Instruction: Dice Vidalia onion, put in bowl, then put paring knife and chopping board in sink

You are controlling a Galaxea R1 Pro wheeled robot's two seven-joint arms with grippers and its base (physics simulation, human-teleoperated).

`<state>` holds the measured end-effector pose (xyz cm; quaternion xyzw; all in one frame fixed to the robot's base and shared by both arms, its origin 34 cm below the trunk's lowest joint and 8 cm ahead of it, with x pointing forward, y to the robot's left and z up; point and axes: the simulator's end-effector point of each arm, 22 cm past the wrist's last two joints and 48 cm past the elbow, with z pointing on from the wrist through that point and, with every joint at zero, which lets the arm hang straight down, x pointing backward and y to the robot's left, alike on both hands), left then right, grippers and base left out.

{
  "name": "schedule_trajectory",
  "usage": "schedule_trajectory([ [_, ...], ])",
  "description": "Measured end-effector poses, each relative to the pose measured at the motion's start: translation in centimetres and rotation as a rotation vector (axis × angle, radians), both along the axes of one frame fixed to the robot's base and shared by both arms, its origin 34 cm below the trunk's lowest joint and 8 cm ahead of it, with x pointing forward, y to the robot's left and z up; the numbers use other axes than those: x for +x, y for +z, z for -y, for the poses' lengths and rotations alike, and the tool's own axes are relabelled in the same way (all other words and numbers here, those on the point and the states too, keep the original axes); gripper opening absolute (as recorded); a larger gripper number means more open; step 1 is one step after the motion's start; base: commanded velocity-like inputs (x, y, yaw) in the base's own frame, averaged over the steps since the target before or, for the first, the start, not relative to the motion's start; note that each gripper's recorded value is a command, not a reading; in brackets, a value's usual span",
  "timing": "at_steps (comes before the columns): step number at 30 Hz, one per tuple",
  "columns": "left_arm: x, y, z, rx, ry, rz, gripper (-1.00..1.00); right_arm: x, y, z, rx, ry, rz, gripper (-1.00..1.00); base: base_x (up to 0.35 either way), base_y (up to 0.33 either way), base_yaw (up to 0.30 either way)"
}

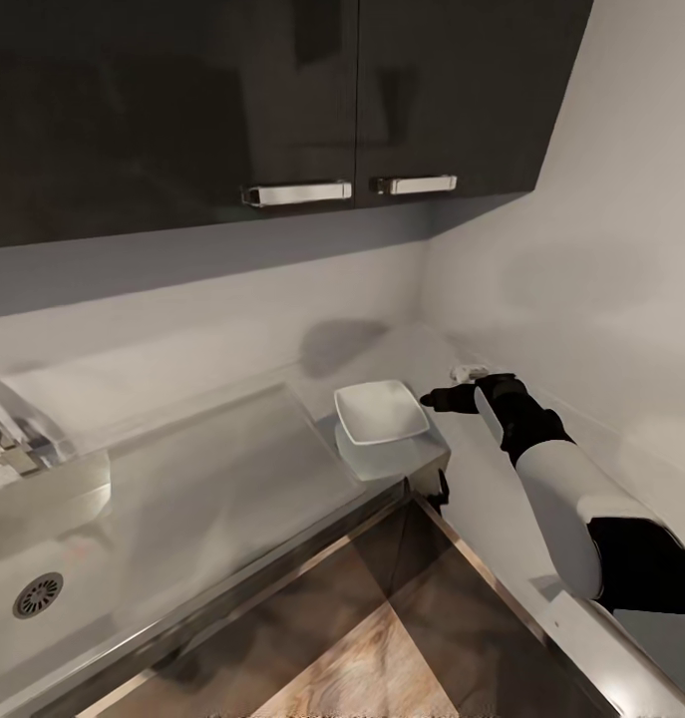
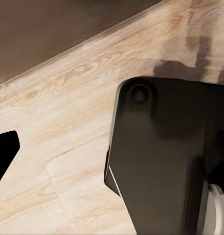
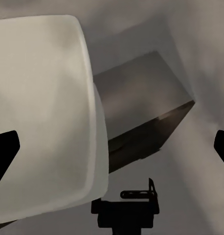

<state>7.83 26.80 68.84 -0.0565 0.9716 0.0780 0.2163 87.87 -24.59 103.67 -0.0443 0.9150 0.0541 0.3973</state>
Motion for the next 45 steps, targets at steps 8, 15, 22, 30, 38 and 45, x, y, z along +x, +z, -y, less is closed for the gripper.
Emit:
schedule_trajectory([
  [8,-0.6,0.0,0.0,0.000,0.000,-0.017,1.00,0.0,-0.8,-0.1,0.001,0.001,-0.011,1.00,0.000,0.000,0.000],
  [15,-1.1,0.0,0.0,0.000,0.000,-0.032,1.00,0.0,-1.6,-0.3,0.003,0.004,-0.021,1.00,0.000,0.000,0.000],
  [22,-1.5,0.1,0.0,0.000,-0.001,-0.044,1.00,0.0,-2.4,-0.4,0.003,0.005,-0.032,1.00,0.000,0.000,0.000],
  [30,-1.9,0.1,0.0,0.000,-0.001,-0.056,1.00,0.0,-3.4,-0.7,0.015,0.017,-0.045,1.00,0.074,-0.045,0.000],
  [38,-2.3,0.2,0.0,0.000,-0.001,-0.069,1.00,-0.1,-4.3,-1.5,0.042,0.043,-0.059,1.00,0.008,-0.006,0.000],
  [45,-2.6,0.2,0.0,0.000,-0.001,-0.080,1.00,-0.2,-5.1,-1.1,0.045,0.041,-0.071,1.00,0.000,0.000,0.000],
])
